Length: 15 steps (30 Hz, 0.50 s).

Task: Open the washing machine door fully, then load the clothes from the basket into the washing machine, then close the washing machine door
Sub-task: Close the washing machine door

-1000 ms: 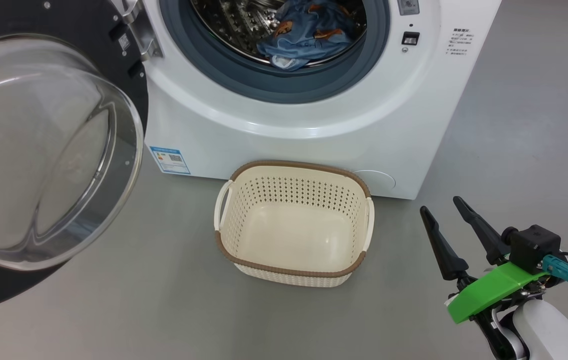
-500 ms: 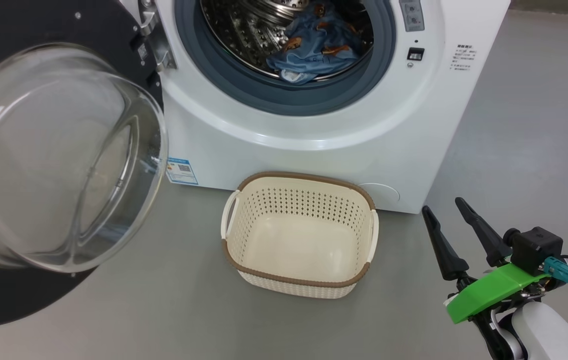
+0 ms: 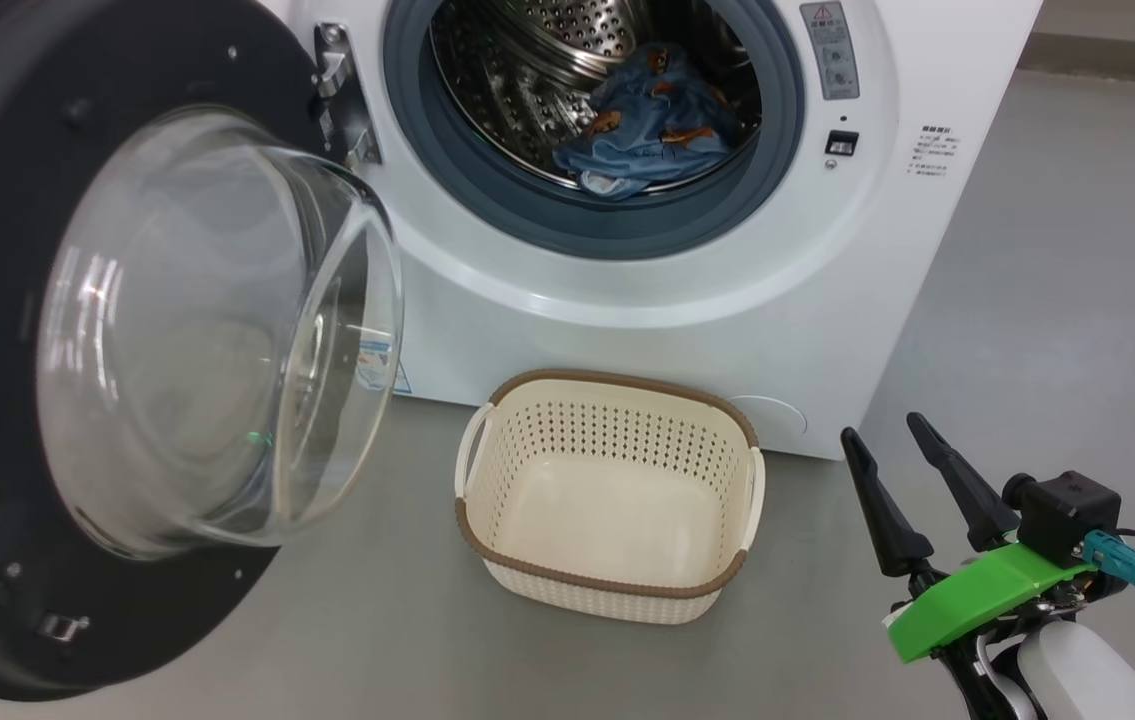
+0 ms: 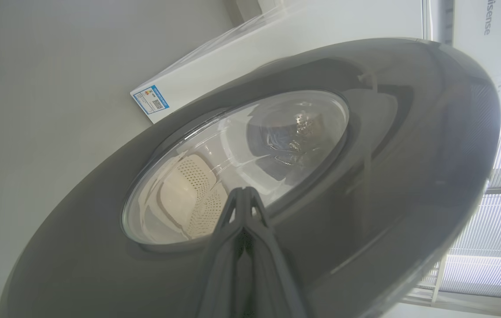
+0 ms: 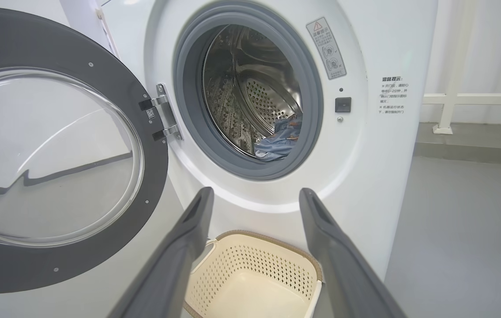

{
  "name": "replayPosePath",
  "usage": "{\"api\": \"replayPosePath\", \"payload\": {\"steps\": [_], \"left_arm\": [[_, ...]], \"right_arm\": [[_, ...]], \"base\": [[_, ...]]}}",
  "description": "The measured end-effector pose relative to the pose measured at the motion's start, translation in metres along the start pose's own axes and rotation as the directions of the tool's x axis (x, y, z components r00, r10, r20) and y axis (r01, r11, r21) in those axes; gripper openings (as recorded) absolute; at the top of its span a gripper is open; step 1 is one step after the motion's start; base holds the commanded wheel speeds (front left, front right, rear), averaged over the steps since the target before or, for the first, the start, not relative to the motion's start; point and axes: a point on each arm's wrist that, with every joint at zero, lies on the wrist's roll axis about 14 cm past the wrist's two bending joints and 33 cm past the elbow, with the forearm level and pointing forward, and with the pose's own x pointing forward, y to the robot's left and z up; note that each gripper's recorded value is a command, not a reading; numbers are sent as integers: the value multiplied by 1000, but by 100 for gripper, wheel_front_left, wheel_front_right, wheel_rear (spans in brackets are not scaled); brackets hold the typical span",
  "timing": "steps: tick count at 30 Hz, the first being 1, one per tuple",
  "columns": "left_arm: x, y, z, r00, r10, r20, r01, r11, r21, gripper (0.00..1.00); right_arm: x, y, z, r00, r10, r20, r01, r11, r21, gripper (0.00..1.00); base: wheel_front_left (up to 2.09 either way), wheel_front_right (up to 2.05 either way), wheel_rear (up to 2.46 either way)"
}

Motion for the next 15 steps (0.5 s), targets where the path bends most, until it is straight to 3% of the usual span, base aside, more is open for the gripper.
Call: {"api": "replayPosePath", "payload": {"steps": [15], "left_arm": [[-1,-59,-77,958,-183,-219,185,983,-9,0]], "right_arm": [[-15,0,10,999,-32,28,32,999,4,100]], "base": [[0,0,0]]}}
